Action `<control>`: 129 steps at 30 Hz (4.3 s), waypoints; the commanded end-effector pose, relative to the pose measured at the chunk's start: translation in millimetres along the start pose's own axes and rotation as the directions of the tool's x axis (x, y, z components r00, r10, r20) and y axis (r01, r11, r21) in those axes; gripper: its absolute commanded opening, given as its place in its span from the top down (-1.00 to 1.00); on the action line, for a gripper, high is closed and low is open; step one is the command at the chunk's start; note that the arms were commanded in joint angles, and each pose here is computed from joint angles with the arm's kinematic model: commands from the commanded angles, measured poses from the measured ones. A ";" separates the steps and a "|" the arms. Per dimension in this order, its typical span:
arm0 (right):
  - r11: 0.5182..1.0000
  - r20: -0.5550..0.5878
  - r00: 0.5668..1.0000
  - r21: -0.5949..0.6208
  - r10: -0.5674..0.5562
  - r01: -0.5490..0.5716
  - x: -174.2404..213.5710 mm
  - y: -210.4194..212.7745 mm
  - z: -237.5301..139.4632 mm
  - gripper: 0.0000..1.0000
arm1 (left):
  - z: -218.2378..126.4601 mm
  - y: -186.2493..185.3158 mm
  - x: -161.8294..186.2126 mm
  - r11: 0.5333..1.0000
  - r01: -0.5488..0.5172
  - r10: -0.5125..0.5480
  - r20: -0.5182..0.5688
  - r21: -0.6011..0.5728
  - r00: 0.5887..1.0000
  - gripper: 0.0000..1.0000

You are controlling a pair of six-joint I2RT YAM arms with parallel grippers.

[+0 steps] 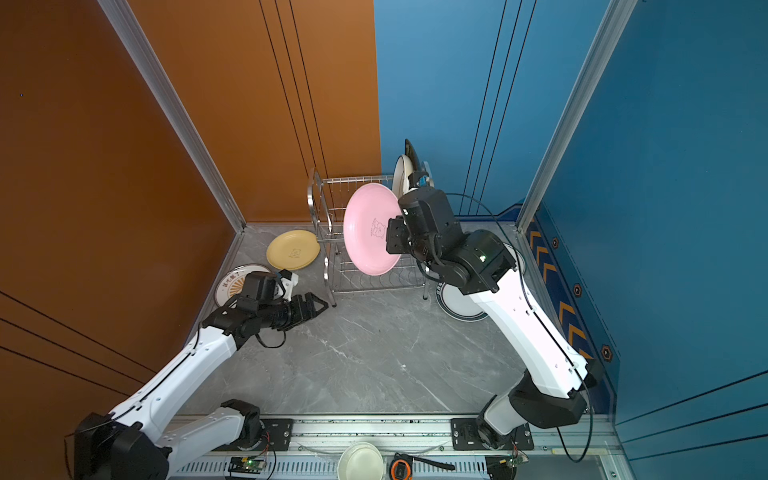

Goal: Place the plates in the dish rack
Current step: 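Carry the upright pink plate to the rack with the right gripper while the left releases, then lower the pink plate into the rack slot beside the white plate with the right gripper, then open the right gripper and lift it off the pink plate, then withdraw the right gripper from the rack toward the green-rimmed plate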

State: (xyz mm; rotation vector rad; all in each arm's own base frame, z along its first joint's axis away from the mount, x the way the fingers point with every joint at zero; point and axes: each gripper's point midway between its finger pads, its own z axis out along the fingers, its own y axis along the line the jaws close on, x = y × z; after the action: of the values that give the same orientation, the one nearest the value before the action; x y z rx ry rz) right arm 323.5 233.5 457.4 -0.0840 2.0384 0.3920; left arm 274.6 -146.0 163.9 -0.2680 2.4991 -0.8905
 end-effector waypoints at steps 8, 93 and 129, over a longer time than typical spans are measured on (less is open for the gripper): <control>0.936 0.223 0.955 0.334 -0.196 0.114 -61.1 0.1 22.6 0.88 | 2.0 -1.4 2.0 0.999 -0.001 0.001 0.003 0.038 1.000 -0.95; 0.778 0.181 0.931 0.611 -0.317 0.147 -54.3 -37.9 125.5 0.49 | 4.6 9.8 -9.9 0.997 0.054 -0.055 0.015 0.063 0.998 -0.96; 0.977 0.137 0.982 0.183 -0.133 0.107 -22.0 -23.7 25.2 -0.38 | 9.6 3.2 -16.6 0.999 0.045 -0.046 0.040 0.021 0.998 -0.96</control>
State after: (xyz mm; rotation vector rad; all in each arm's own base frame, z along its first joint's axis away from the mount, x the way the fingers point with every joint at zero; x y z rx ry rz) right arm 369.8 223.6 473.4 -0.0701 1.8401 0.0641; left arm 286.1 -142.9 152.9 -0.3356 2.4758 -0.9430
